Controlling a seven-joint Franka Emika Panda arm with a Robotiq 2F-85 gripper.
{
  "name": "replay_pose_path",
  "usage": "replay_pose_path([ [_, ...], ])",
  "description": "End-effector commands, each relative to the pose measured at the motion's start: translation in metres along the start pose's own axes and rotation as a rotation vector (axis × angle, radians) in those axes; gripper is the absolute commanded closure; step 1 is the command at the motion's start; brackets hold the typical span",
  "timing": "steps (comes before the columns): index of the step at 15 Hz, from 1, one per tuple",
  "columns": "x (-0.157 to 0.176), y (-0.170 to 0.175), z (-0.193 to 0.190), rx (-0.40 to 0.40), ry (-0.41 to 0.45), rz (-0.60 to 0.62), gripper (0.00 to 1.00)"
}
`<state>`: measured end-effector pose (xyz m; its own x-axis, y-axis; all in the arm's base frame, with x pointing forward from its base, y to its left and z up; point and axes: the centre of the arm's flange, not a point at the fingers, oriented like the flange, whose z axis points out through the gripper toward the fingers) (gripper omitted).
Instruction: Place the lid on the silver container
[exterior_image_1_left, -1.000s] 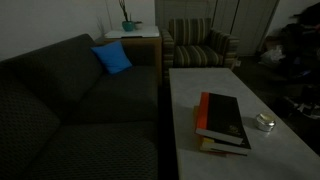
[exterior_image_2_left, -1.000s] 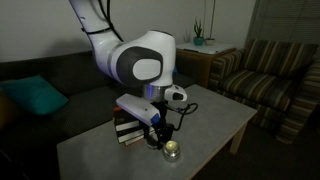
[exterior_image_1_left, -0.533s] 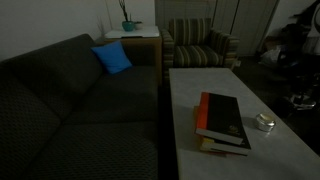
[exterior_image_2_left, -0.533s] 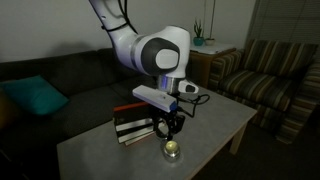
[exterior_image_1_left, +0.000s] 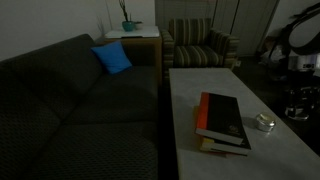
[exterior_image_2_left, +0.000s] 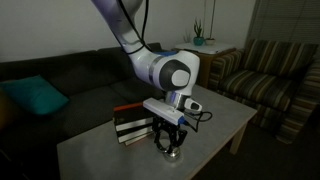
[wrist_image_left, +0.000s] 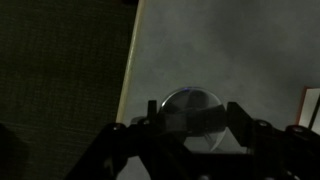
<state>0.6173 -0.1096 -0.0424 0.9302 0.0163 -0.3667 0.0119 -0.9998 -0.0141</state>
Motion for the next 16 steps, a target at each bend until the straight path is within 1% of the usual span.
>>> replay_pose_path([
  [1, 0.002, 0.002, 0.003, 0.001, -0.002, 0.000, 0.31],
  [2, 0.003, 0.005, 0.003, 0.002, -0.002, 0.002, 0.31],
  [3, 0.004, 0.007, 0.003, 0.004, -0.003, 0.002, 0.56],
  [4, 0.007, 0.006, 0.001, 0.007, 0.006, 0.008, 0.56],
  [5, 0.015, 0.004, 0.000, 0.029, 0.009, 0.015, 0.56],
  [8, 0.042, -0.008, -0.004, 0.117, 0.016, 0.001, 0.56],
  [12, 0.064, -0.026, 0.000, 0.185, -0.040, -0.004, 0.56],
  [16, 0.070, -0.022, 0.009, 0.217, -0.074, 0.022, 0.56],
])
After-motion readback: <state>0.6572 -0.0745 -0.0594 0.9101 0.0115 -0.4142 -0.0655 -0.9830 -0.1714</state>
